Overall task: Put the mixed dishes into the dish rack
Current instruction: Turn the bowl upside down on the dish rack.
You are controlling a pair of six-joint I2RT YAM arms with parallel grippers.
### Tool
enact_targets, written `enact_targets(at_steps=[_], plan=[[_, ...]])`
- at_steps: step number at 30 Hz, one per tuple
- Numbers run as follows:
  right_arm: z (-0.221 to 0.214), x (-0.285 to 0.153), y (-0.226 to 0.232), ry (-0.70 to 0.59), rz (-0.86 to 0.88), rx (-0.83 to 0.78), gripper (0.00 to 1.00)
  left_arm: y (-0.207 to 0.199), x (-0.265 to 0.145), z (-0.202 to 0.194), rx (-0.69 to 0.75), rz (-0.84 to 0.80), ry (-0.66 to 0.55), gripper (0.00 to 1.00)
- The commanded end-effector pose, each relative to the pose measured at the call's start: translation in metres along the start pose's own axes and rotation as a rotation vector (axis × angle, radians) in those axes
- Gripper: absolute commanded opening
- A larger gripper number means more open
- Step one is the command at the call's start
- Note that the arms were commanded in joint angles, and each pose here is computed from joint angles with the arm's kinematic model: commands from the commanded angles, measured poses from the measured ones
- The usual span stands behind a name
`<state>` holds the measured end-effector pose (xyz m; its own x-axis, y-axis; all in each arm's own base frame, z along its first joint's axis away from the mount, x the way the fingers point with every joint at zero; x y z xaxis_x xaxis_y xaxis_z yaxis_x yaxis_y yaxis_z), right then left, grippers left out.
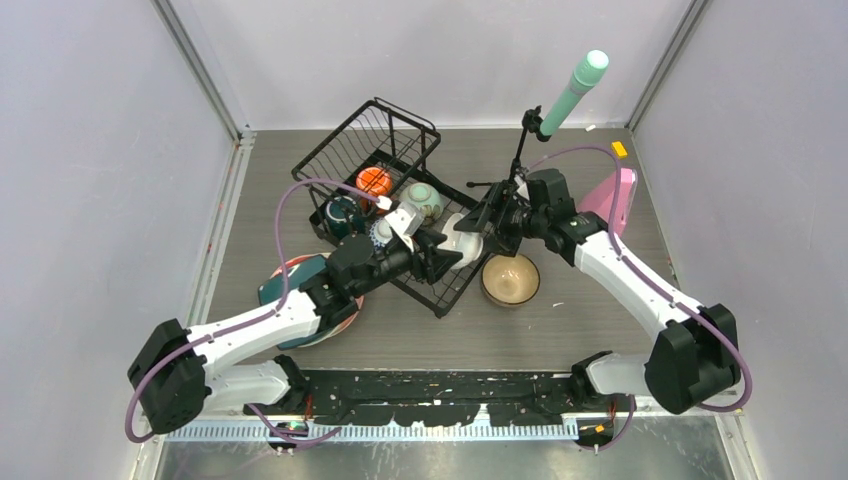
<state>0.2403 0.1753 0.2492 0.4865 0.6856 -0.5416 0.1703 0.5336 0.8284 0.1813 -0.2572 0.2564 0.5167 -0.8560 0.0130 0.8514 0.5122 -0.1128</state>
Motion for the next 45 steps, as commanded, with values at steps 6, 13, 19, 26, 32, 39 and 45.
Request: enact_targets(at_steps=[6,13,19,26,32,39,45], plan=[[0.012,0.003,0.022,-0.07,-0.05,-0.181,0.39,0.002,-0.017,0.01,-0.004,0.069,-0.021,0.64],[0.015,0.014,0.023,-0.125,-0.205,-0.319,0.37,0.004,-0.033,0.018,-0.005,0.129,-0.027,0.74],[0.011,0.025,0.029,-0.175,-0.344,-0.444,0.37,0.005,-0.048,0.034,-0.01,0.193,0.018,0.86],[0.017,0.031,0.033,-0.247,-0.467,-0.534,0.37,0.007,-0.063,0.042,0.021,0.239,0.05,0.92],[0.014,0.041,0.039,-0.255,-0.553,-0.616,0.37,0.01,-0.074,0.041,0.022,0.287,0.028,0.94],[0.02,0.059,0.043,-0.275,-0.689,-0.704,0.37,0.011,-0.086,0.044,0.031,0.316,0.011,0.95],[0.021,0.075,0.045,-0.28,-0.819,-0.808,0.36,0.012,-0.094,0.044,0.031,0.342,0.009,0.95]])
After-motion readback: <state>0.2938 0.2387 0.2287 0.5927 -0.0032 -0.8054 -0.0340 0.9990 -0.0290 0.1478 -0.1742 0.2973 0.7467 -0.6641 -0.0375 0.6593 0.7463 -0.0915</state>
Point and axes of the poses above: each gripper's point midway between its finger pads, its own x axis out along the fingers, its own y axis along the line the jaws close on, z = x × y, the point moved 9 cm from there along -x, back along the fingers, and after that the axes turned 7 degrees about x, right-handed, at the moved point
